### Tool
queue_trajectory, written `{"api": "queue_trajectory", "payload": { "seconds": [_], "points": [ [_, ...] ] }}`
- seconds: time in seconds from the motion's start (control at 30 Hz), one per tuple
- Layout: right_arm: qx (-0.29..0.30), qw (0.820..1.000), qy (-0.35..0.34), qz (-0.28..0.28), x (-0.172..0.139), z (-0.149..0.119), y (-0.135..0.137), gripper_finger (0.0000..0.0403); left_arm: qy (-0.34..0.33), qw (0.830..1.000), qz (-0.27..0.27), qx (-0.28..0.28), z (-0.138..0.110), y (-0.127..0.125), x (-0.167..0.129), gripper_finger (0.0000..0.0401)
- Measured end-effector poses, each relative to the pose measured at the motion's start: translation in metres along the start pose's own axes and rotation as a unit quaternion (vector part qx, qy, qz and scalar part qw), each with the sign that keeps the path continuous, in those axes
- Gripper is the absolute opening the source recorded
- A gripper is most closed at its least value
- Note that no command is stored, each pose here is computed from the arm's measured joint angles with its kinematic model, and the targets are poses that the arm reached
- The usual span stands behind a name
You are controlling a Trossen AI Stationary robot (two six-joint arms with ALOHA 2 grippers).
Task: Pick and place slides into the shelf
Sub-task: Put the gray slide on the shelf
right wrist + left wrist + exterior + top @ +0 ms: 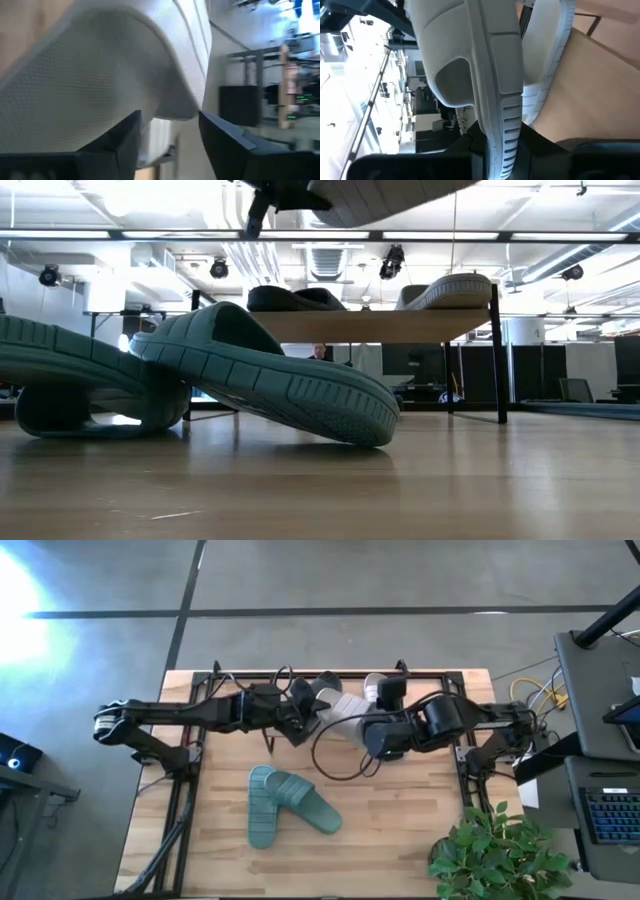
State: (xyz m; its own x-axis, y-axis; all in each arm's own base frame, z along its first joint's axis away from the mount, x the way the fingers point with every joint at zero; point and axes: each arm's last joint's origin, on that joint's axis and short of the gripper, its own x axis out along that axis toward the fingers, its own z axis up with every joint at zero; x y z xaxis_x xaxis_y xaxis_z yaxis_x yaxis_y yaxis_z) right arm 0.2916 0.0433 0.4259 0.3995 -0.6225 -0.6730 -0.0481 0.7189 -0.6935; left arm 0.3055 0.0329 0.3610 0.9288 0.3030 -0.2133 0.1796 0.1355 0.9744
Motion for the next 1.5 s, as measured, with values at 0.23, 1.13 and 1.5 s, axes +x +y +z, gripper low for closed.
{"api": "queue_trajectory", "payload": {
  "seconds": [0.23,1.13,1.5],
  "points": [
    [-0.007,0.999,-0.002,-0.035,0.002,0.003,0.0,0.0219,-0.023,1.0,-0.007,-0.003,0.002,-0.003,0.004,0.0024],
    [0.106,0.994,-0.001,-0.01,0.018,0.003,-0.018,0.0011,0.092,0.982,0.073,-0.147,-0.004,0.005,0.007,0.0085],
    [0.162,0.986,0.022,0.0,0.021,-0.006,-0.024,0.001,0.256,0.943,0.081,-0.195,-0.025,-0.004,0.0,0.0219]
  ]
}}
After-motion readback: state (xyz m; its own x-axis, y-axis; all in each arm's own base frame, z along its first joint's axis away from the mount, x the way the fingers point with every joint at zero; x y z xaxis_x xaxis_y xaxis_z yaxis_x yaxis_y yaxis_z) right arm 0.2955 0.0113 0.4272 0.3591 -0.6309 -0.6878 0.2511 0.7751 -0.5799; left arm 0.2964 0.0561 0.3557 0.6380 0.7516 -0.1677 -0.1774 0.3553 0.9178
